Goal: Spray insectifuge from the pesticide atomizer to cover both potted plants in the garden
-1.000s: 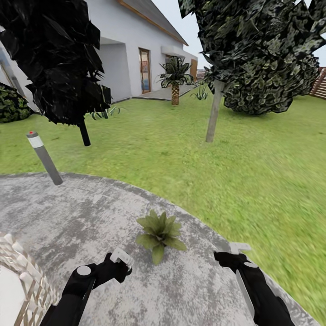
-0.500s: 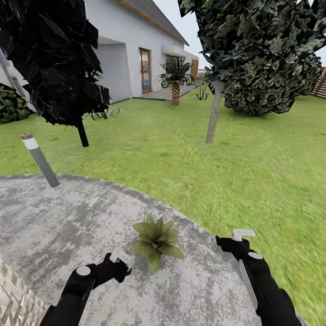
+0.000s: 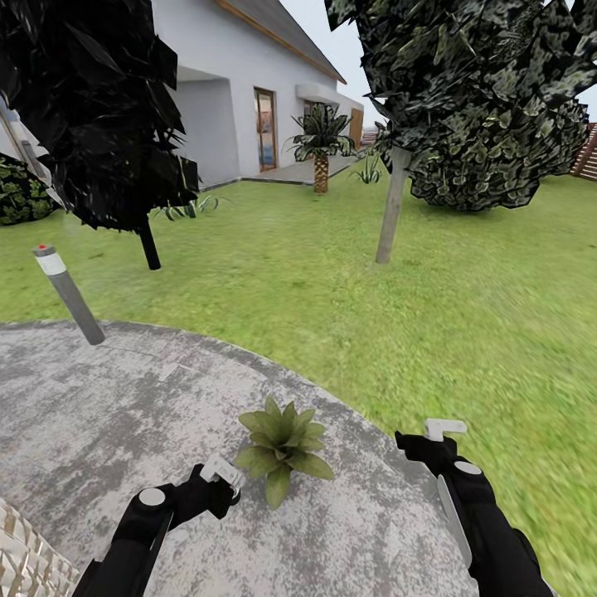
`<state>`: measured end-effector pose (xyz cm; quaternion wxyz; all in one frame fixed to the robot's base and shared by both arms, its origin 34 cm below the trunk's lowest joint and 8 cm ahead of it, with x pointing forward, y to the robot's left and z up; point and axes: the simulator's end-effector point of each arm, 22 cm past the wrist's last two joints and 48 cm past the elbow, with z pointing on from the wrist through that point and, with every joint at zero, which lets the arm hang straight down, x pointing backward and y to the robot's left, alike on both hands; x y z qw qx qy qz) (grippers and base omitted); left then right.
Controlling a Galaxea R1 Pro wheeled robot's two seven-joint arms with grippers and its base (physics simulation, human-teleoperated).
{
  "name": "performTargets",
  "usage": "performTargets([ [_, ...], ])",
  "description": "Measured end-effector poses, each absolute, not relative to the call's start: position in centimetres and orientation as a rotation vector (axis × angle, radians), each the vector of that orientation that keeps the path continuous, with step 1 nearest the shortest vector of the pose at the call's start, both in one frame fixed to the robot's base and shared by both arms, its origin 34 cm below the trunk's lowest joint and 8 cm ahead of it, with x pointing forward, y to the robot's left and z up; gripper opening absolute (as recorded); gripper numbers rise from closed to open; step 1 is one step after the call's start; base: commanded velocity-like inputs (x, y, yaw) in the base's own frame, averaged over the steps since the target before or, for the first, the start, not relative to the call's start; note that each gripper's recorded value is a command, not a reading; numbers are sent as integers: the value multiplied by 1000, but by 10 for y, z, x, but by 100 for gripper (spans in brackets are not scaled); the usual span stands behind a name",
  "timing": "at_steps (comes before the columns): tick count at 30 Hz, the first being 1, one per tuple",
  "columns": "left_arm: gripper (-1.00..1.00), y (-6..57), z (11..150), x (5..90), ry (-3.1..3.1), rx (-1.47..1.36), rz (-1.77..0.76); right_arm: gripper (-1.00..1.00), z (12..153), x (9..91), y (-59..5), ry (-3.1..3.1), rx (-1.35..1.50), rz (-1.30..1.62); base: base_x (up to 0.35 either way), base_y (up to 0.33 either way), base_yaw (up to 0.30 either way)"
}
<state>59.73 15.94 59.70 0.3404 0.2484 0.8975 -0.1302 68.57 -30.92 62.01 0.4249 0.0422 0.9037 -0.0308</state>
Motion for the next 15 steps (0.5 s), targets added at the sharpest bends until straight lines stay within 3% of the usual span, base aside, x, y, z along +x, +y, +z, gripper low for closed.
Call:
performTargets([
  [15, -100, 159, 597, 596, 2336, 648, -340, 100, 620, 685, -309, 2263, 106, -76, 0, 0, 0],
])
